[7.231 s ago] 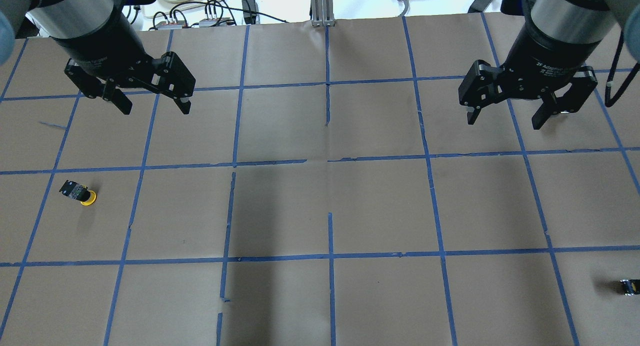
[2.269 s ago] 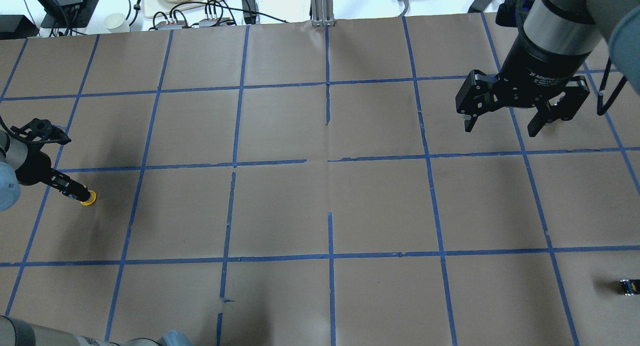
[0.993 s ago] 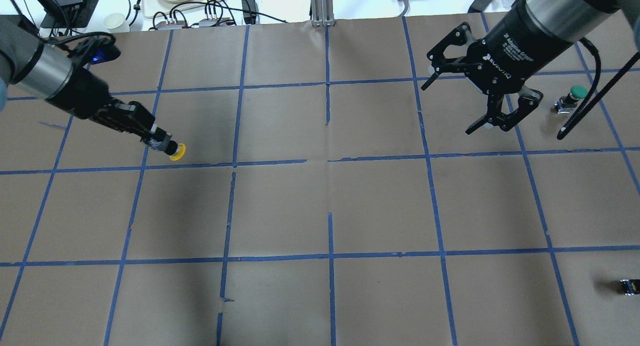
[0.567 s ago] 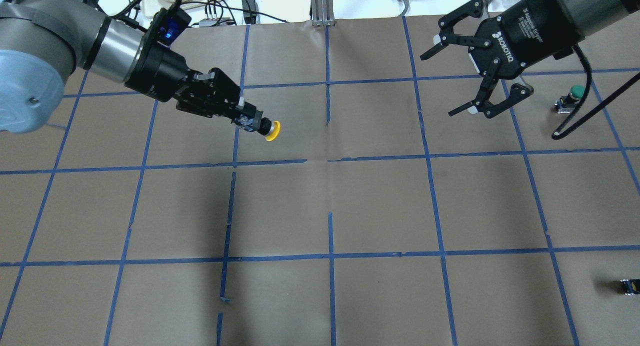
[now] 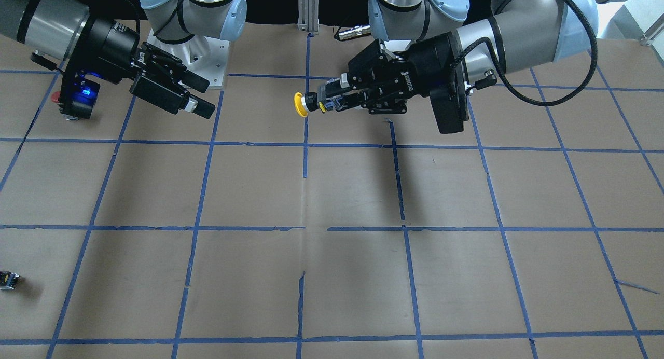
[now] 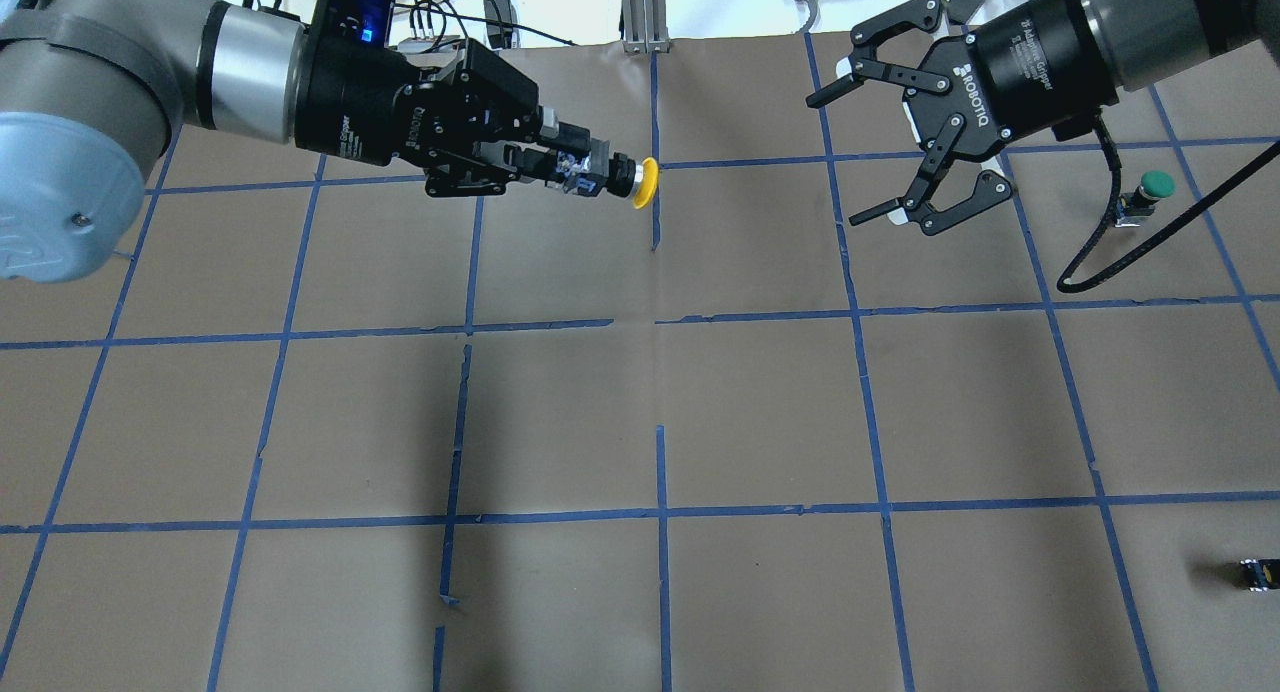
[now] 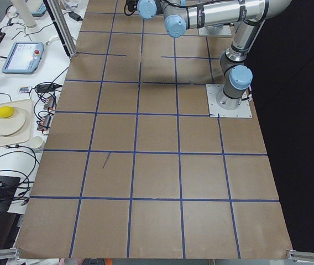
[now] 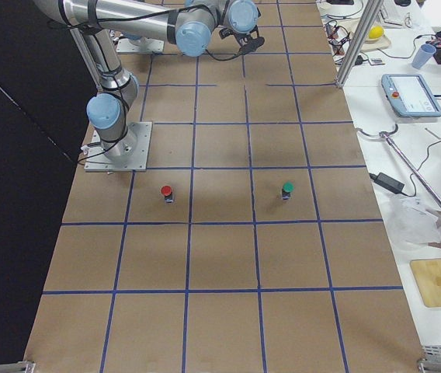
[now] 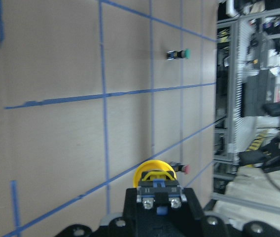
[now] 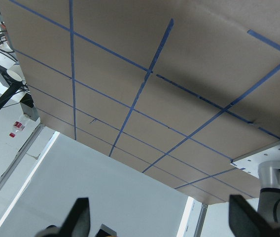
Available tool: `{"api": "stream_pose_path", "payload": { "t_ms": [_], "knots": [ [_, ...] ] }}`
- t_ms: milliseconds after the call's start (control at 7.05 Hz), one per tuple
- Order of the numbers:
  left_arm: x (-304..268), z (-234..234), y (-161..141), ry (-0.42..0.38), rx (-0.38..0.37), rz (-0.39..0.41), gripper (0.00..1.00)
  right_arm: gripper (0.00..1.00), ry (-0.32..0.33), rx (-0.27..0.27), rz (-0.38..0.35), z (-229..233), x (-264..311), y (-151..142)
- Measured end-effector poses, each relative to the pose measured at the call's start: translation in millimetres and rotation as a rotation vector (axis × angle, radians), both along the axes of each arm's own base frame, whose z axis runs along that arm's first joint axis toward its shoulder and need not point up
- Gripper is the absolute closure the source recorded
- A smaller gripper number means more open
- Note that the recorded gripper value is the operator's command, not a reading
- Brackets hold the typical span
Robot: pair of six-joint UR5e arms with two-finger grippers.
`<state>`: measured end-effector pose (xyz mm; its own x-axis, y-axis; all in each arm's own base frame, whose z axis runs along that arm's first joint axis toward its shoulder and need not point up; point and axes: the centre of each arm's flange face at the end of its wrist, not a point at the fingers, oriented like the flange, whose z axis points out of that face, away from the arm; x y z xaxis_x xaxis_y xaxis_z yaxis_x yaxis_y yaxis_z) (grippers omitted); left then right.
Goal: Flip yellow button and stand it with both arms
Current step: 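Lift the yellow button with the left gripper while the right gripper rises, then close the right gripper on the yellow cap held by the left gripper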
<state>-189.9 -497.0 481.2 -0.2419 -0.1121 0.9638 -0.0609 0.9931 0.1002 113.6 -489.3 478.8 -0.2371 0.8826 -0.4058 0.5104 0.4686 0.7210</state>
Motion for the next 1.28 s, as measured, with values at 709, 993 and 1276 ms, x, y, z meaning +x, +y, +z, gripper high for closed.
{"api": "stream_pose_path", "payload": {
  "t_ms": [709, 993, 1276],
  "knots": [
    [-27.4, 10.0, 6.4, 0.126, 0.057, -0.015, 0.92, 0.01, -0.155, -0.010, -0.041, 33.0, 26.0, 13.7],
    [-27.8, 10.1, 6.3, 0.130, 0.061, -0.015, 0.92, 0.04, -0.169, -0.009, -0.039, 44.0, 35.4, 21.3],
    [-27.8, 10.6, 6.6, 0.130, 0.058, -0.015, 0.92, 0.11, -0.195, -0.005, -0.048, 49.0, 37.9, 22.3]
  ]
}}
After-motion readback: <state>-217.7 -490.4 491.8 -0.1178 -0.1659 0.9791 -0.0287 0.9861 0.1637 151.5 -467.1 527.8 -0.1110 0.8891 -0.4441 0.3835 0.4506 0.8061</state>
